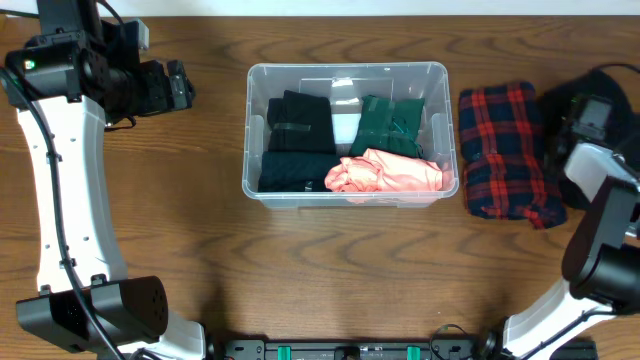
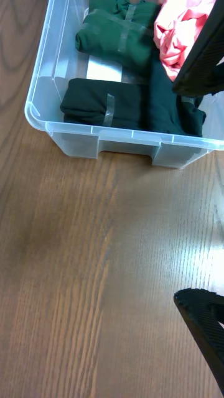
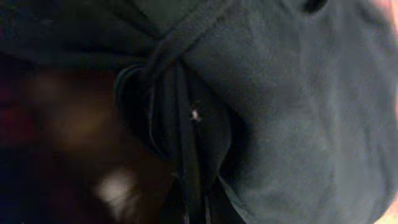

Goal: Pack container
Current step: 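Reach right gripper to the black garment and grasp it, then carry the black garment with right gripper over the bin and lower it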

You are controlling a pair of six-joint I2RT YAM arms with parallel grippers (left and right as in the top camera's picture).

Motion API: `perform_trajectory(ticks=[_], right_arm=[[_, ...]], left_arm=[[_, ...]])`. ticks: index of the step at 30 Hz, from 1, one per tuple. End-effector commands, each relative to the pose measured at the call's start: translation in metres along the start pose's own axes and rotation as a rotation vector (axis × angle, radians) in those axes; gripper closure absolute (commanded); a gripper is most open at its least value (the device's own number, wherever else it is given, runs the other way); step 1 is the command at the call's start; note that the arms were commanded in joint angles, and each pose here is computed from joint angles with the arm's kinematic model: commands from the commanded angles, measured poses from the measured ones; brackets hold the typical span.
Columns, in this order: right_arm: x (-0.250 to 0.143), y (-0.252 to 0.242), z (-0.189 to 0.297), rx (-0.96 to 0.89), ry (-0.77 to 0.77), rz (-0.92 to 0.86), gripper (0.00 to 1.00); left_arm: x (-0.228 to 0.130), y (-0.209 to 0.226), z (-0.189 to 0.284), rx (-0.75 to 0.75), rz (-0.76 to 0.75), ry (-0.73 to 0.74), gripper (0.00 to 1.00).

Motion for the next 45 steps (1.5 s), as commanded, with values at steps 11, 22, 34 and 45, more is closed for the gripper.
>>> perform_trajectory(ticks=[11,22,34,45], right_arm=[[0.084,0.012,0.154,0.126,-0.4,-0.04,0.99],[0.104,-0.013,0.236,0.142,-0.609,-0.032,0.99],[0.124,0.002,0.318,0.211,-0.831,0.154,0.99],[0.117,0.07,0.401,0.405,-1.033,0.314,0.99]], left_arm=[[-0.001,0.0,-0.004,-0.013,0.014,0.011,0.02],[-0.001,0.0,-0.004,-0.013,0.014,0.01,0.02],[-0.001,0.0,-0.004,-0.013,0.014,0.011,0.02],[-0.002,0.0,-0.004,-0.013,0.015,0.015,0.02]])
Point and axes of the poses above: each gripper's point midway between its finger pads, its own z axis back along the fingers, its own y axis along the line the jaws close on, x = y × z, the point moved 4 cm from there along z, back along the fingers, and after that the axes turned 6 degrees about -z, right-handed, at the moved point
